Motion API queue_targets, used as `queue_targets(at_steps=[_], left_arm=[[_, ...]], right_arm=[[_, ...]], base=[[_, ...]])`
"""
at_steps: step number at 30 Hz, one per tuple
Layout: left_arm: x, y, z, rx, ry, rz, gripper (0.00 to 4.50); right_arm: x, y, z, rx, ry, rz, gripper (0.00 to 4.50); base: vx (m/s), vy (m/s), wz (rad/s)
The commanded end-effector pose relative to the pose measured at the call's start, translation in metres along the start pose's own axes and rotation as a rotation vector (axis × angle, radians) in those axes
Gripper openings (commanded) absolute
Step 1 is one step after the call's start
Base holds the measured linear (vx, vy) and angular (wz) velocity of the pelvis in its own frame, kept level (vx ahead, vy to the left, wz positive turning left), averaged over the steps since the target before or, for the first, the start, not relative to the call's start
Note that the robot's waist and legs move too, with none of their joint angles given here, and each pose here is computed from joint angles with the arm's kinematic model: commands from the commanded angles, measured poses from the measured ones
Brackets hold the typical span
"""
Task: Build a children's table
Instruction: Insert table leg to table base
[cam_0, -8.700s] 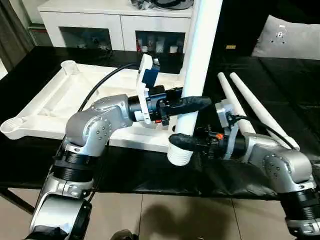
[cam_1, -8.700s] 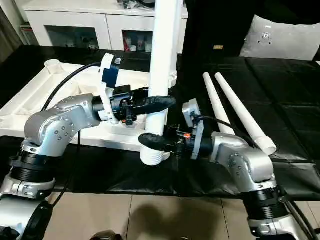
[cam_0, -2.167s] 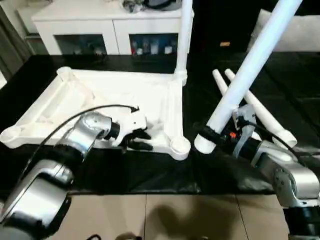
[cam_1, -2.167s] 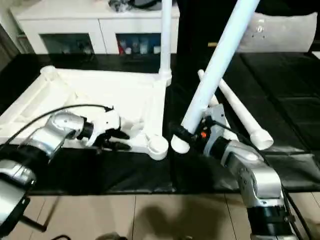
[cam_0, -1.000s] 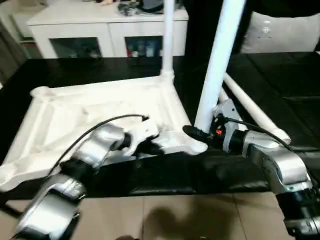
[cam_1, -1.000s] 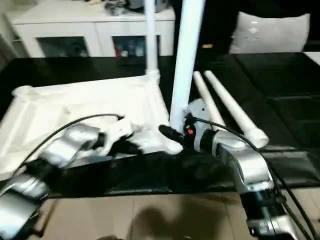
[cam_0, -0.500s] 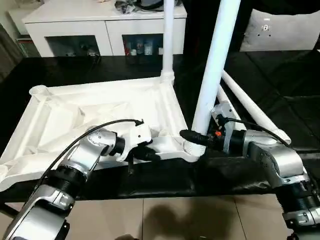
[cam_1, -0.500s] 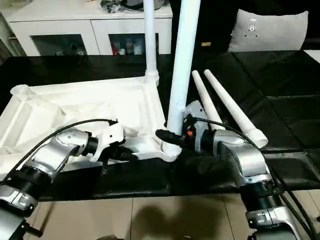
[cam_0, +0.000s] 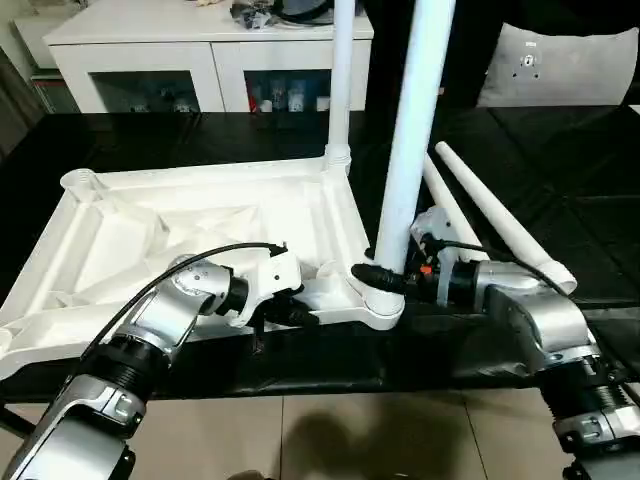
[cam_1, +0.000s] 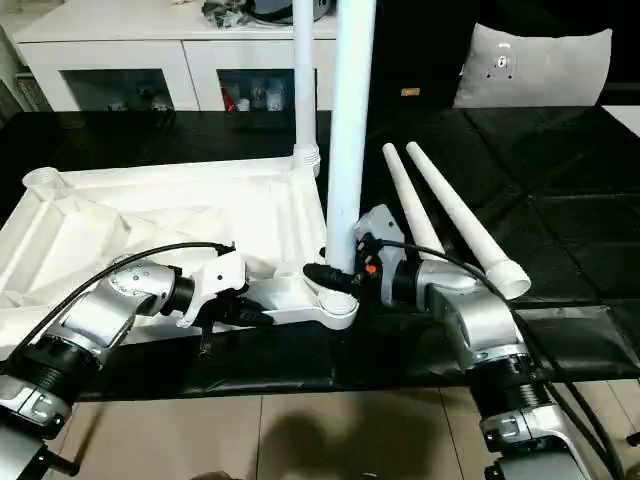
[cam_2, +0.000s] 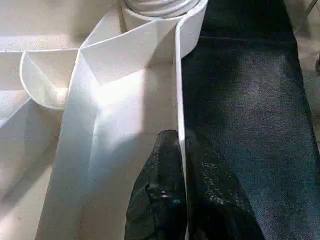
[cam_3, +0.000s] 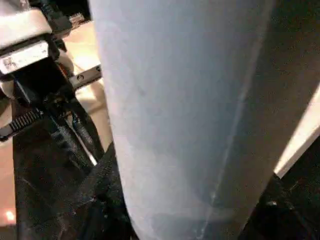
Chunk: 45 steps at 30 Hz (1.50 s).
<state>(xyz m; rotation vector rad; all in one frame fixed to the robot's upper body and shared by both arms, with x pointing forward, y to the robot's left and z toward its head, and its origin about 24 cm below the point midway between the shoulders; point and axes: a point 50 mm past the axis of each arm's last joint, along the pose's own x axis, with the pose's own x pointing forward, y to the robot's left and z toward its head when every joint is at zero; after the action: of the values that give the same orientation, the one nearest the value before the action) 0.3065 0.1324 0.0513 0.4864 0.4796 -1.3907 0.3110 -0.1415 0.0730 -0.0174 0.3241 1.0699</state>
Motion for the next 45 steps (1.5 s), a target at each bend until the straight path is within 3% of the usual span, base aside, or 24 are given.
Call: queue_targets(at_steps=[1, 11, 19, 23, 24, 27, 36, 45], left_arm=[[0.006, -0.006, -0.003, 0.001, 0.014, -0.044, 0.00], [0.009, -0.004, 0.000, -0.036, -0.035, -0.025, 0.00], [0.010, -0.003, 0.001, -0.046, -0.038, -0.011, 0.00], [0.009, -0.002, 0.000, -0.042, -0.029, -0.007, 0.00], [0.009, -0.002, 0.000, -0.038, -0.021, -0.008, 0.00], [0.008, -0.002, -0.002, -0.030, -0.007, -0.011, 0.00], [0.004, 0.002, 0.002, 0.007, 0.020, -0.038, 0.00], [-0.003, 0.019, 0.007, -0.001, 0.035, 0.009, 0.00]], right_arm=[[0.003, 0.000, -0.008, 0.030, 0.026, -0.001, 1.91], [-0.013, -0.001, -0.032, 0.230, -0.129, -0.057, 1.91], [-0.020, 0.005, -0.053, 0.307, -0.206, -0.104, 1.91], [-0.023, 0.005, -0.061, 0.206, -0.151, -0.175, 1.91], [-0.023, 0.005, -0.063, 0.122, -0.088, -0.186, 1.91], [-0.022, 0.005, -0.063, 0.010, 0.024, -0.164, 1.91], [-0.008, 0.007, -0.067, -0.006, 0.129, -0.067, 1.91], [-0.003, 0.010, -0.068, 0.011, 0.127, -0.058, 1.91]], base=[[0.000, 0.000, 0.00], [0.000, 0.000, 0.00], [0.000, 0.000, 0.00], [0.000, 0.000, 0.00], [0.000, 0.000, 0.00], [0.000, 0.000, 0.00], [0.000, 0.000, 0.00], [0.000, 0.000, 0.00]])
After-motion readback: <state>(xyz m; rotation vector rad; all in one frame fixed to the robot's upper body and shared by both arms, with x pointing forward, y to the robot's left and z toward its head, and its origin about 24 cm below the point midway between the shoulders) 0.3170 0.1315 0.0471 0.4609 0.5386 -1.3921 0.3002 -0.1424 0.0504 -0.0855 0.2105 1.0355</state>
